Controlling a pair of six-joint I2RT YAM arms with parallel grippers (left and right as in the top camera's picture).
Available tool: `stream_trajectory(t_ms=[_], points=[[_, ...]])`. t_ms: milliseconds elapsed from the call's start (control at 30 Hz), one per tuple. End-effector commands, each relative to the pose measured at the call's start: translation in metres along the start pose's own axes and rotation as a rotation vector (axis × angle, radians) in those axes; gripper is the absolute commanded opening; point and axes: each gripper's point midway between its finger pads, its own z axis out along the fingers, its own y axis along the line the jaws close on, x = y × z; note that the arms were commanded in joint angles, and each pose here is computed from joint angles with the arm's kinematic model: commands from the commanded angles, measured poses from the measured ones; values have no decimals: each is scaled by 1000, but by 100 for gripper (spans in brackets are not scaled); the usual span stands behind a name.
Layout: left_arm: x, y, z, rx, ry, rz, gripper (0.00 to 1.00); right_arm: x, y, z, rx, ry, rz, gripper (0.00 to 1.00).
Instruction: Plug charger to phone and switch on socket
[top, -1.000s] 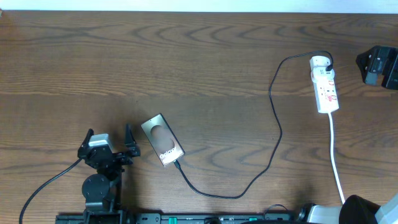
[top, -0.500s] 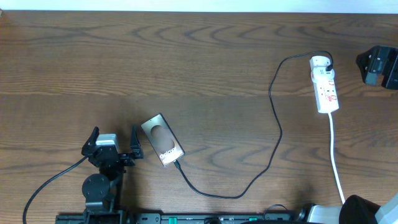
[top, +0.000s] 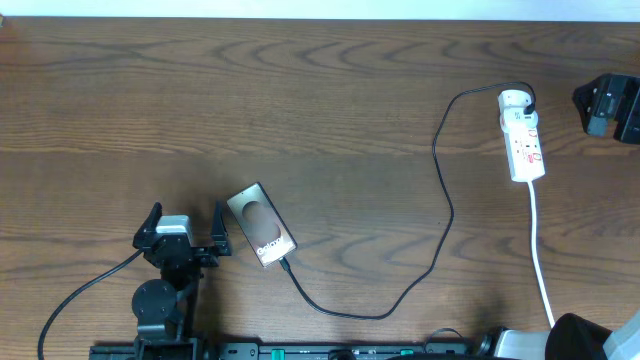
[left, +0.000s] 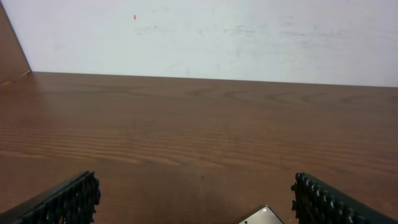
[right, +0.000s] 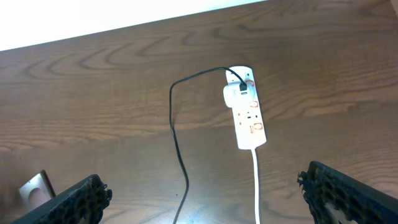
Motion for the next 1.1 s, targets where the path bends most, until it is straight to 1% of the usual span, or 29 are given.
stream_trajectory(t_ms=[0, 833, 967, 1067], points=[[15, -6, 1, 36, 40, 12, 98, 0, 0, -2, 3, -3, 13, 99], [15, -6, 1, 36, 40, 12, 98, 0, 0, -2, 3, -4, 13, 99], [15, -6, 1, 36, 40, 13, 98, 1, 3, -10, 6, -24, 6, 99], [15, -6, 1, 36, 40, 12, 98, 2, 10, -27, 12, -65, -10, 99]])
